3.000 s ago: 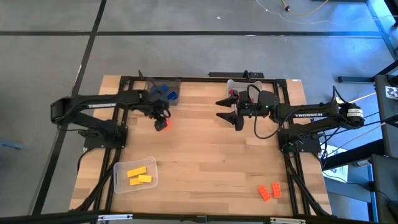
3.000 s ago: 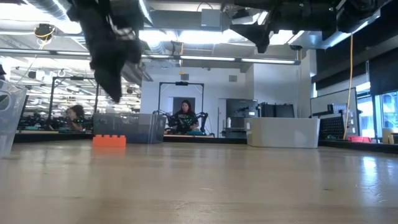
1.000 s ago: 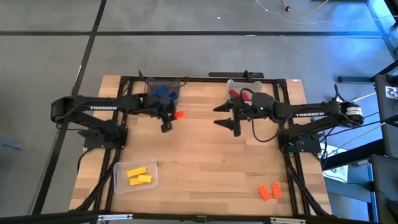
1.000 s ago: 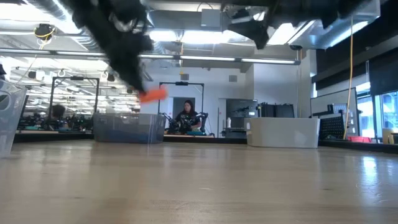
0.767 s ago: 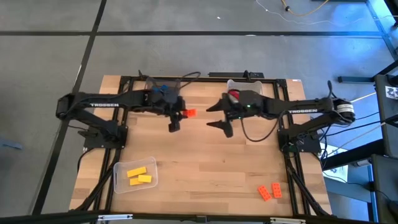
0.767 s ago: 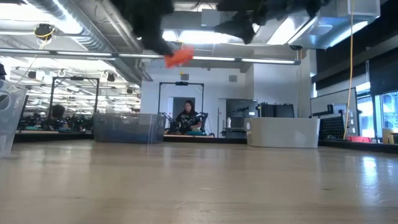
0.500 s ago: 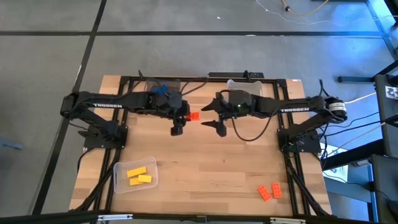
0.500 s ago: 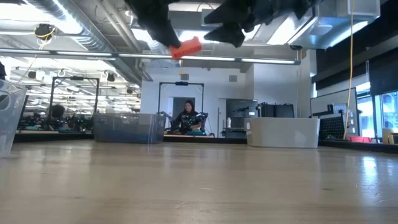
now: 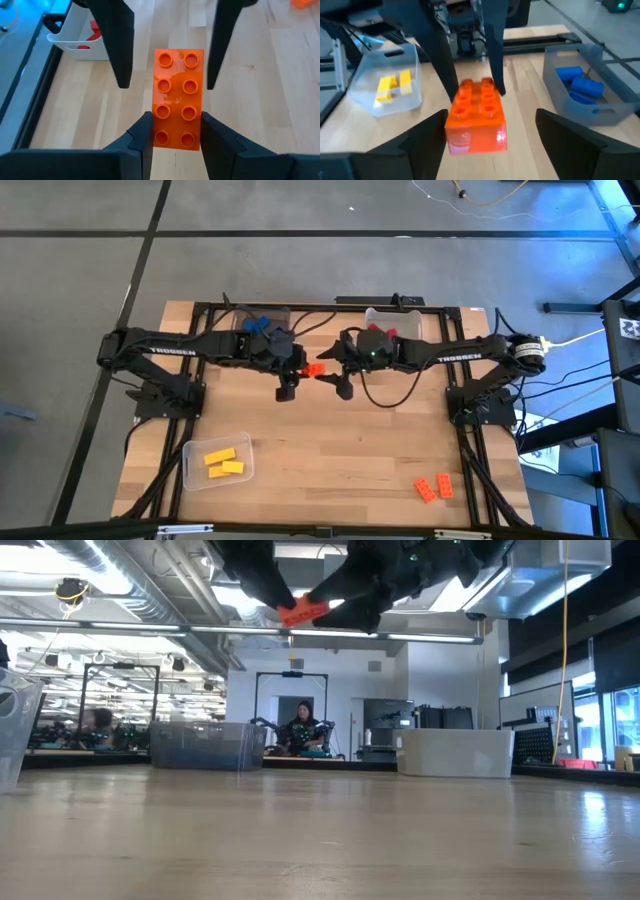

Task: Sort & place blocks by color
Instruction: Move the top orange three stud game piece into the bottom right

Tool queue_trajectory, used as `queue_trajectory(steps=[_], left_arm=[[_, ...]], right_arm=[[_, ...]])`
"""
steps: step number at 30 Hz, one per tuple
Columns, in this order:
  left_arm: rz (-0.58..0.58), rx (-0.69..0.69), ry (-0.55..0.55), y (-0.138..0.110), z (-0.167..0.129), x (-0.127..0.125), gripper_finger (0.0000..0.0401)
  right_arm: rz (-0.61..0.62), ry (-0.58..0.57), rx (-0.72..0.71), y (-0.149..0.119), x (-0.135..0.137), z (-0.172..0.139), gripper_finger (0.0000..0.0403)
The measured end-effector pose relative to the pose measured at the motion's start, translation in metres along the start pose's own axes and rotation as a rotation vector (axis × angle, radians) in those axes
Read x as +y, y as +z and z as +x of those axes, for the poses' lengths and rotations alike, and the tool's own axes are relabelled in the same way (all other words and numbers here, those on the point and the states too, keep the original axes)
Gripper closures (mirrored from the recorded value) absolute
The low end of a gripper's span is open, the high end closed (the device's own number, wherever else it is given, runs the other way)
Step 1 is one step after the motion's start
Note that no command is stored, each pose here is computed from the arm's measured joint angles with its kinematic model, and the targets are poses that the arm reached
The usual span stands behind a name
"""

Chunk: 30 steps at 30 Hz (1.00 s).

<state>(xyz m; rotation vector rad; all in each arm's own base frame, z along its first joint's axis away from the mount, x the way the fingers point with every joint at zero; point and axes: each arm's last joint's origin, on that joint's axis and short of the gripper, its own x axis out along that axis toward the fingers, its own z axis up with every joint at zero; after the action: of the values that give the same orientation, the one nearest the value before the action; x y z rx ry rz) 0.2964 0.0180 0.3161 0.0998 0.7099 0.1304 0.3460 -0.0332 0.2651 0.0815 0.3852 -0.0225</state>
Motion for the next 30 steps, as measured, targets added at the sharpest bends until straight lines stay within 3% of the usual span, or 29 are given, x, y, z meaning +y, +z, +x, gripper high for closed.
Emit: queue_trajectory(steps=[5, 12, 19, 22, 26, 30], left_arm=[[-0.018, 0.001, -0.001, 0.000, 0.000, 0.000, 0.0285], [-0.020, 0.001, -0.005, 0.000, 0.000, 0.000, 0.0285], [-0.025, 0.000, -0.002, 0.000, 0.000, 0.000, 0.0282], [-0.045, 0.009, 0.003, -0.001, 0.000, 0.004, 0.0234], [-0.073, 0.098, 0.026, -0.003, -0.013, 0.017, 0.0169], [-0.091, 0.131, 0.054, 0.000, -0.038, 0.029, 0.0141]], right_arm=[[0.006, 0.021, 0.000, -0.002, 0.002, 0.004, 0.0141], [0.016, 0.034, 0.001, -0.002, 0.008, 0.004, 0.0267], [0.021, 0.038, -0.002, -0.002, 0.008, 0.004, 0.0267], [0.023, 0.033, 0.013, -0.003, 0.008, 0.003, 0.0267], [0.016, 0.006, 0.144, -0.008, -0.001, -0.012, 0.0267], [0.003, -0.072, 0.306, -0.013, -0.015, -0.042, 0.0267]])
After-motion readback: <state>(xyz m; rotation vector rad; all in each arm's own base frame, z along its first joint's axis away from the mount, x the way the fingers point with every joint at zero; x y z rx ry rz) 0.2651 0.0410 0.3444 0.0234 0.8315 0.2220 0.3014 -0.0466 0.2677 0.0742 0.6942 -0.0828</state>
